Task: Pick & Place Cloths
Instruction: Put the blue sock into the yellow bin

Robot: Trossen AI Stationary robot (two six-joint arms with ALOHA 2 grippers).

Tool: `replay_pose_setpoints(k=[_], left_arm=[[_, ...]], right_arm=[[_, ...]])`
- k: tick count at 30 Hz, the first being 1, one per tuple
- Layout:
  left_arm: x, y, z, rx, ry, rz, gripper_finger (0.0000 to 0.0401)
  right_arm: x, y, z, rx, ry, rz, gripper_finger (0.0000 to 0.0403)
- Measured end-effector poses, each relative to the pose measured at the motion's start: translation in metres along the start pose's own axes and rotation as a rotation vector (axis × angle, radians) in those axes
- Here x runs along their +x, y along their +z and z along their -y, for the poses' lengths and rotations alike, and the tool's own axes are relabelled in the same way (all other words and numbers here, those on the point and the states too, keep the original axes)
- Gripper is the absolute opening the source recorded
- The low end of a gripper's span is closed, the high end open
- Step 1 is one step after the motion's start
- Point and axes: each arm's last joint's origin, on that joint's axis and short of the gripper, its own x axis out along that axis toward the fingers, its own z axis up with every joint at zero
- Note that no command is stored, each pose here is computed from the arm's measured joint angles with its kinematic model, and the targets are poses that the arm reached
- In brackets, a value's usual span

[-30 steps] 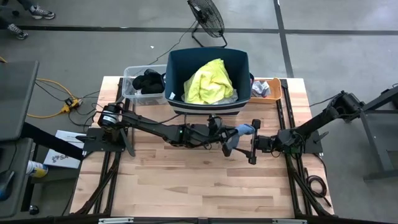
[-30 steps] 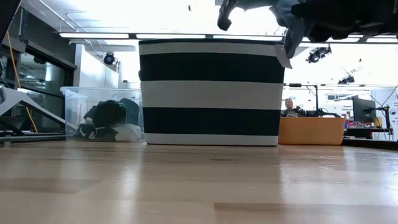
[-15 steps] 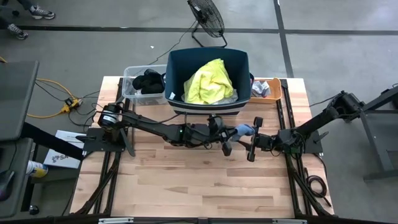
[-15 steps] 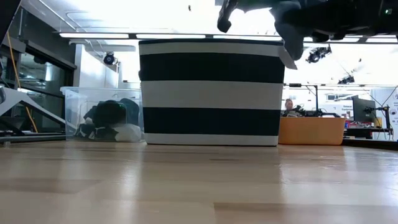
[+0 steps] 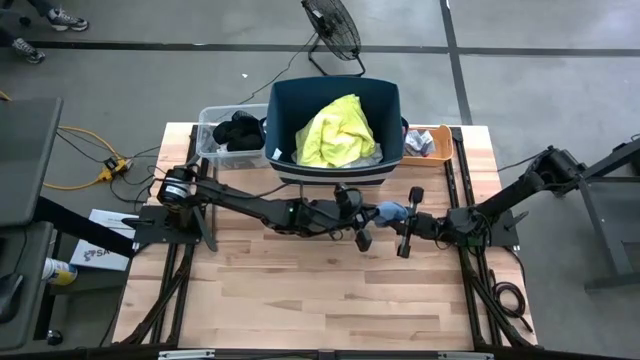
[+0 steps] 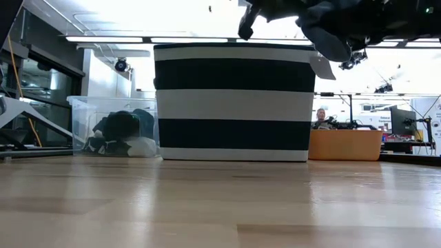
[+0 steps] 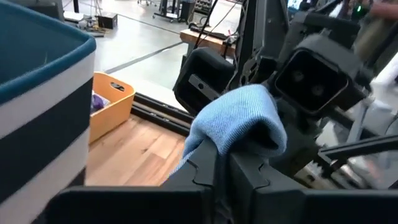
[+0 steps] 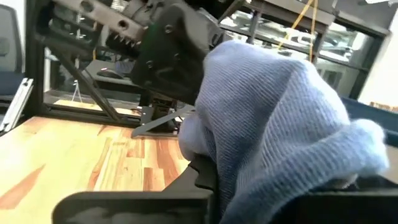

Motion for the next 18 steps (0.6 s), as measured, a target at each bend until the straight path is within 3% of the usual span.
replay_pose_setpoints(k=[4, 13, 18], left_arm=[[-0.0001, -0.0024, -0.0008, 0.091, 0.005, -0.025, 0.006], [-0.0005, -0.006, -0.0008, 0.216, -0.015, -0.065, 0.0214], [-0.0045, -0.0053, -0.0026, 0.283, -0.008, -0.109, 0.0264]], right_arm=[[-0.0001, -0.0005, 0.0005, 0.036, -0.02, -0.008, 0.0006], [-0.0013, -0.0024, 0.0052, 0.101, -0.168, -0.056, 0.0005], [-0.0027, -0.0007, 0.0091, 0.12, -0.256, -0.063, 0.0005]])
